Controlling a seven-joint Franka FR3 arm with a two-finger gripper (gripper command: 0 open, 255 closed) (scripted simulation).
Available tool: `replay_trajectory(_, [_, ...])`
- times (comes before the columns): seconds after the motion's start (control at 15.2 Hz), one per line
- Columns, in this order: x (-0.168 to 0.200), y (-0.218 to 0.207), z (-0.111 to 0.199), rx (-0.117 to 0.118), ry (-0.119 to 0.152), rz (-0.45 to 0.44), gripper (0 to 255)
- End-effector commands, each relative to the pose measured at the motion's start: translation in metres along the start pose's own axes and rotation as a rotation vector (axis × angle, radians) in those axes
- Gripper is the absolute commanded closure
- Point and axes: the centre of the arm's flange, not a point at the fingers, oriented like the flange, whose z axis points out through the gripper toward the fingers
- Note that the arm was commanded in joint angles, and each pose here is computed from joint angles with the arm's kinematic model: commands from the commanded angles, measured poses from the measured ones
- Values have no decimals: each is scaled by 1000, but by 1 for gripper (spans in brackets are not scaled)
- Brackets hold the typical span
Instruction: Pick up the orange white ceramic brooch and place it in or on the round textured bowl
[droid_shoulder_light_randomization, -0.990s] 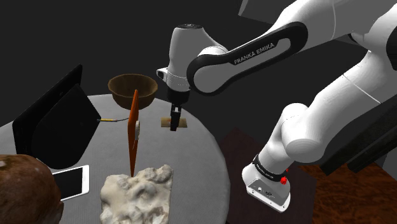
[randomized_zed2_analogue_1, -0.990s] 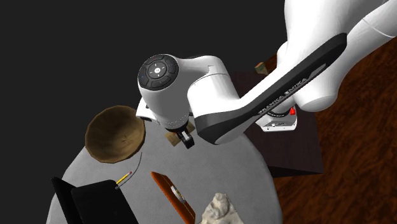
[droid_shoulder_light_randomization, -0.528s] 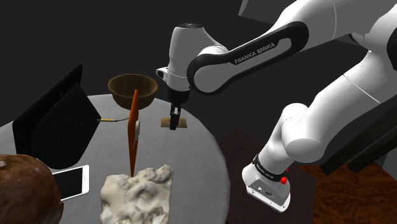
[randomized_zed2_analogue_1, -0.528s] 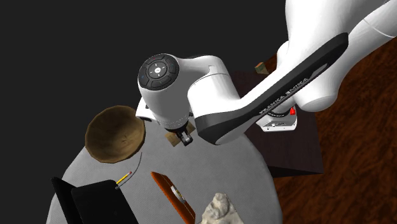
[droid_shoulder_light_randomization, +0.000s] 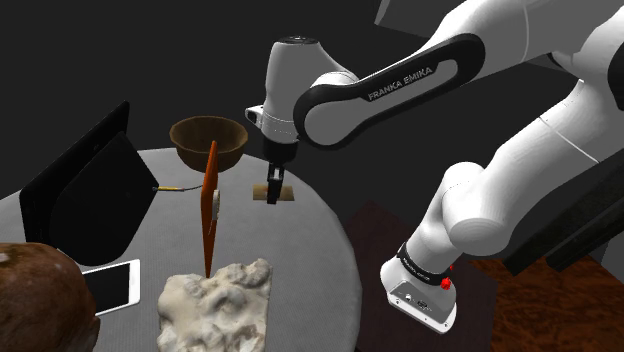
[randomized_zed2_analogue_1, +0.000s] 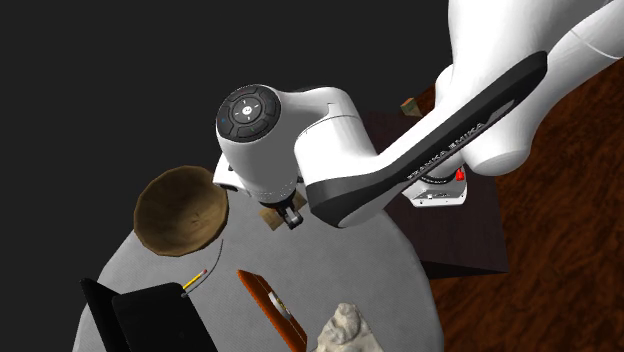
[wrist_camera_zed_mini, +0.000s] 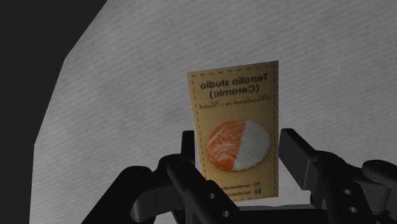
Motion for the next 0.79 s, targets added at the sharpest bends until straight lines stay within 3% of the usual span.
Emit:
replay_trajectory(0.0, [-1, 1, -2, 1, -4, 4, 255])
replay_trajectory(0.73, [-1, 1, -60, 1, -4, 4, 255])
